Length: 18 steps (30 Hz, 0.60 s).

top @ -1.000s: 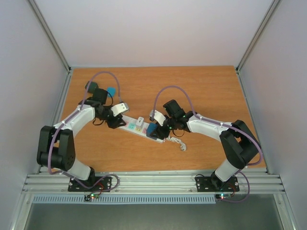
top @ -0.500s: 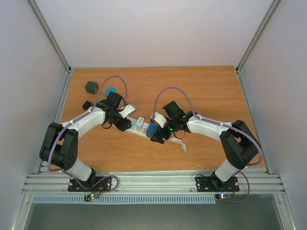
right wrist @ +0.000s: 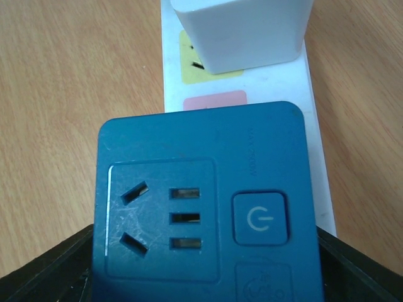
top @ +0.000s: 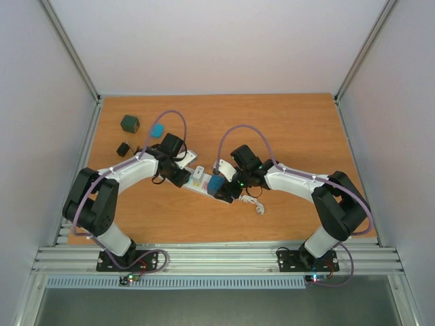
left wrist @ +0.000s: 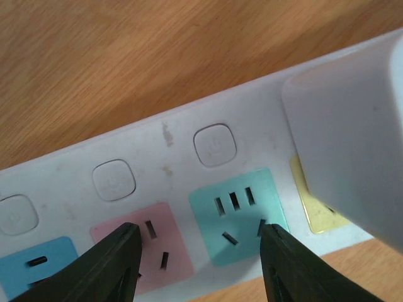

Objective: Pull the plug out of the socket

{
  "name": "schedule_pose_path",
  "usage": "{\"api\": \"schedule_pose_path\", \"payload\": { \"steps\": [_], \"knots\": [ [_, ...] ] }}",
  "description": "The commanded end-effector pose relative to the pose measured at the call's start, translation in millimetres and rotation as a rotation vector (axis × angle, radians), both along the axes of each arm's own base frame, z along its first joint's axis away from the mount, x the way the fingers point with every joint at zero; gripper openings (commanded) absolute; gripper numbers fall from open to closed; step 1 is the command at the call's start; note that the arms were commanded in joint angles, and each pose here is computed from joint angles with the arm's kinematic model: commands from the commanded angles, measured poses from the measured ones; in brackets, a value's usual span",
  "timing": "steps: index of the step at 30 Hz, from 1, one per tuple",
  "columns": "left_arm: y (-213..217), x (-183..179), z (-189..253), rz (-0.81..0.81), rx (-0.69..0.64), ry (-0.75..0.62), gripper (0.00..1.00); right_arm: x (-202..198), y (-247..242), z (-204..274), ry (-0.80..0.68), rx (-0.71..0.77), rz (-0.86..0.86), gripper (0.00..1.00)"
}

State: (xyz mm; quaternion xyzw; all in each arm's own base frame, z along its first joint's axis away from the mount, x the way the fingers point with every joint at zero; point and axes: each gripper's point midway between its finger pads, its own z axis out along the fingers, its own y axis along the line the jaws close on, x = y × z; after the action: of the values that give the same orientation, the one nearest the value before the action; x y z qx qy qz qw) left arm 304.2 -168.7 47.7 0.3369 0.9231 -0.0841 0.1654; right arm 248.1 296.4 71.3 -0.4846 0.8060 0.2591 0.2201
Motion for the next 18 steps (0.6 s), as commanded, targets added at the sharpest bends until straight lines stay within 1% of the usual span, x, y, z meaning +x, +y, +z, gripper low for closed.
{"api": "schedule_pose_path", "payload": {
  "steps": [1,7,12,18],
  "knots": [
    [-1,11,-7,0.043,0.019,-0.027,0.54,-2,3,2,-0.014,0.001,-0.013,0.80],
    [9,10,-18,0.047,0.077,-0.020,0.52,-1,5,5,-0.031,0.003,-0.020,0.73],
    [17,-3,-30,0.027,0.113,0.010,0.50,2,9,12,-0.037,0.022,-0.029,0.61],
    [22,-11,-40,0.018,0.134,0.030,0.48,5,16,26,-0.028,0.061,-0.028,0.50]
  ]
}}
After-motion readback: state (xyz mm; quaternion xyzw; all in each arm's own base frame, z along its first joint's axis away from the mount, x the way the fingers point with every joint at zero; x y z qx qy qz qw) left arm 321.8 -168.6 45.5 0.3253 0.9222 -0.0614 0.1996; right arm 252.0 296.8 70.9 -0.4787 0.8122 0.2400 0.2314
